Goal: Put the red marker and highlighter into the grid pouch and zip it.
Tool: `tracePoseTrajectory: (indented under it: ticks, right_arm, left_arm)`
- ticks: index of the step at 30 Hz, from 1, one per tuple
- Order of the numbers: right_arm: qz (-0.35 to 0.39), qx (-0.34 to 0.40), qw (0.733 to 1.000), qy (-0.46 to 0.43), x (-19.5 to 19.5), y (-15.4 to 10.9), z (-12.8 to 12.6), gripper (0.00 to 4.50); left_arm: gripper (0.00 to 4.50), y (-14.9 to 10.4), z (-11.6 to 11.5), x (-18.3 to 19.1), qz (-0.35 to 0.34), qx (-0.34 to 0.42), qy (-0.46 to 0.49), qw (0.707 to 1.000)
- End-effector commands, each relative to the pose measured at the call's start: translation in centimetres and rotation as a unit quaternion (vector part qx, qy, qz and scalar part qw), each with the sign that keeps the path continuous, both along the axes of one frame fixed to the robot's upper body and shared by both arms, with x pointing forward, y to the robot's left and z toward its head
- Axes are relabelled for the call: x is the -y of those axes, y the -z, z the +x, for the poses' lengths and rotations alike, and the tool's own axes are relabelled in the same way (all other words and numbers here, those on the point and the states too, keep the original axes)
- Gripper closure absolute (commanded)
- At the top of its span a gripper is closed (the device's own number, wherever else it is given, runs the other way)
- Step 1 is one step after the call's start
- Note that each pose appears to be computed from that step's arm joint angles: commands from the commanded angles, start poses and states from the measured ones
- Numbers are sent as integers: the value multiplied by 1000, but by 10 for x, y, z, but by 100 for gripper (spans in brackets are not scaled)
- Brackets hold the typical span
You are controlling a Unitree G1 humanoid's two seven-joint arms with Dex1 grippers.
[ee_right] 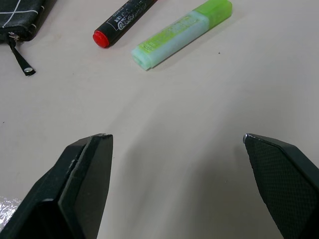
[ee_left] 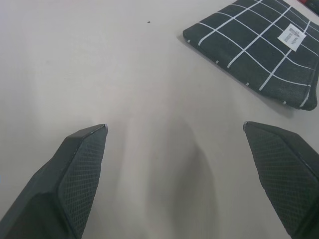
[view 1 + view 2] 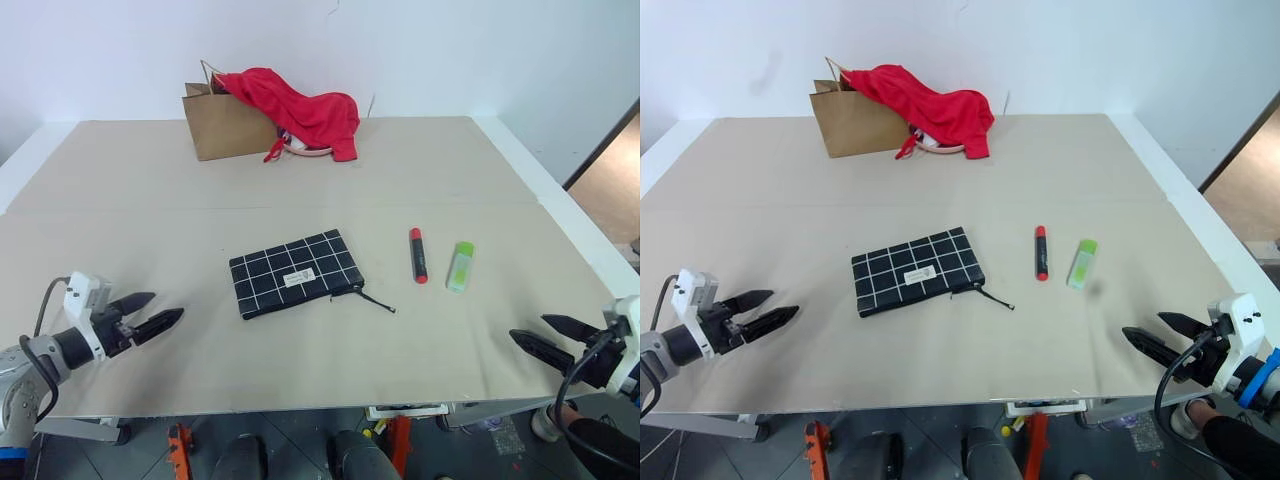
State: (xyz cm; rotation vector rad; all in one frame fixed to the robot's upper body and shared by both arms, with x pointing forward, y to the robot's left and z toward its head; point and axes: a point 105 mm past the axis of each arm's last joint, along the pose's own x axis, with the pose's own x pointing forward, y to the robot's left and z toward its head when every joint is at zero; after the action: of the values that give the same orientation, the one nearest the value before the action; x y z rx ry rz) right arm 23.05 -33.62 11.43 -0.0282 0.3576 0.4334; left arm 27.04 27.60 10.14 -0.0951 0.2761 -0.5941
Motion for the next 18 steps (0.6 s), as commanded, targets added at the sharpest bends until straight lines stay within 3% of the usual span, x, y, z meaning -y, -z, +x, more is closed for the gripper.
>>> tracePoseTrajectory:
  ticks: [1,18]
  right_arm:
    - [-15,24,1000,-6,1,-14,6,1]
    - [-26,28,999,-20,-4,-17,20,1]
  left_arm:
    - [0,-15,1,-2,-7,27,-7,1000]
    - [0,-28,5,1,-90,69,34,993]
